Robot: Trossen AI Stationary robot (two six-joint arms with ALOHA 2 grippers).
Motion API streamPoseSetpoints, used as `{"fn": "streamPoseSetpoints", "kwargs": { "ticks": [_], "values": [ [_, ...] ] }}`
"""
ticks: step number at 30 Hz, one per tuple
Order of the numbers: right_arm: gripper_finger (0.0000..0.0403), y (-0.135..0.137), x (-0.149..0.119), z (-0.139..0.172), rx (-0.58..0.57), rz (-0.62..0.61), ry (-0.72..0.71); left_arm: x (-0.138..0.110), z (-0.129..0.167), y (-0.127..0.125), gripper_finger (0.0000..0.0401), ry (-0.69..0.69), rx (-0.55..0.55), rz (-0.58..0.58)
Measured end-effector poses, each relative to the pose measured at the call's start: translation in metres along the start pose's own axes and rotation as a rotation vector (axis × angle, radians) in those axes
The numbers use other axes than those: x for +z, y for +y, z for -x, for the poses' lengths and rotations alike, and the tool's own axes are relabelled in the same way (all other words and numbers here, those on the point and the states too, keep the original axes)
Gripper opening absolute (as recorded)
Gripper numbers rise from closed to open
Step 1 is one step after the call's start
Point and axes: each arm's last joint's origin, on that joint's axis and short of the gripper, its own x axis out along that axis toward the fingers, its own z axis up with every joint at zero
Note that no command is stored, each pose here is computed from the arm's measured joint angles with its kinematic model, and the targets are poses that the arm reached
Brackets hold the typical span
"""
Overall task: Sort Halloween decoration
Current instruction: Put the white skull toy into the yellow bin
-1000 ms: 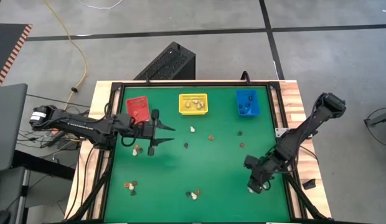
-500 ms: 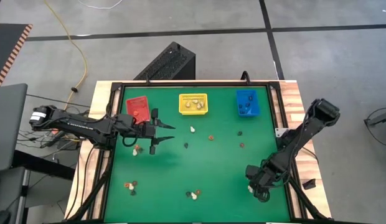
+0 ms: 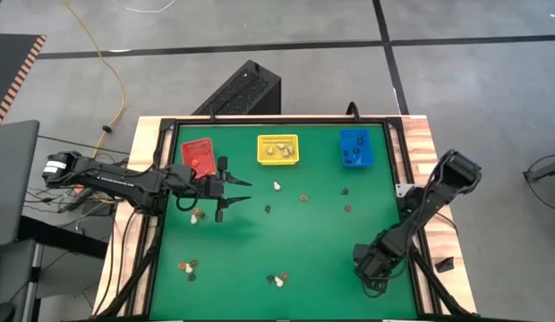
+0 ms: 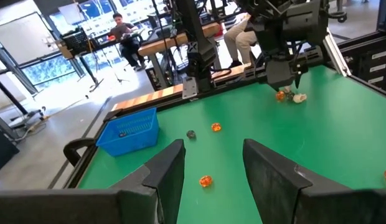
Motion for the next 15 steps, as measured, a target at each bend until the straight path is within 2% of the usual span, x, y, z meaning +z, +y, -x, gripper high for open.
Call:
{"fn": "streamPoseSetpoints", "kwargs": {
  "ticks": [5,8,15],
  "values": [
    [0.0253,-0.001,0.003,-0.009,-0.035,-0.021,0.027,0.0,0.0,0.0,0.0153,0.0,0.0,-0.003],
    [0.0235,-0.002,0.003,-0.01,-0.04,-0.021,0.029,0.0,0.0,0.0,0.0153,0.0,0.0,-0.004],
    [0.0132,-0.004,0.002,0.0,-0.01,-0.055,0.014,0.0,0.0,0.0,0.0153,-0.001,0.0,-0.005]
  ]
}}
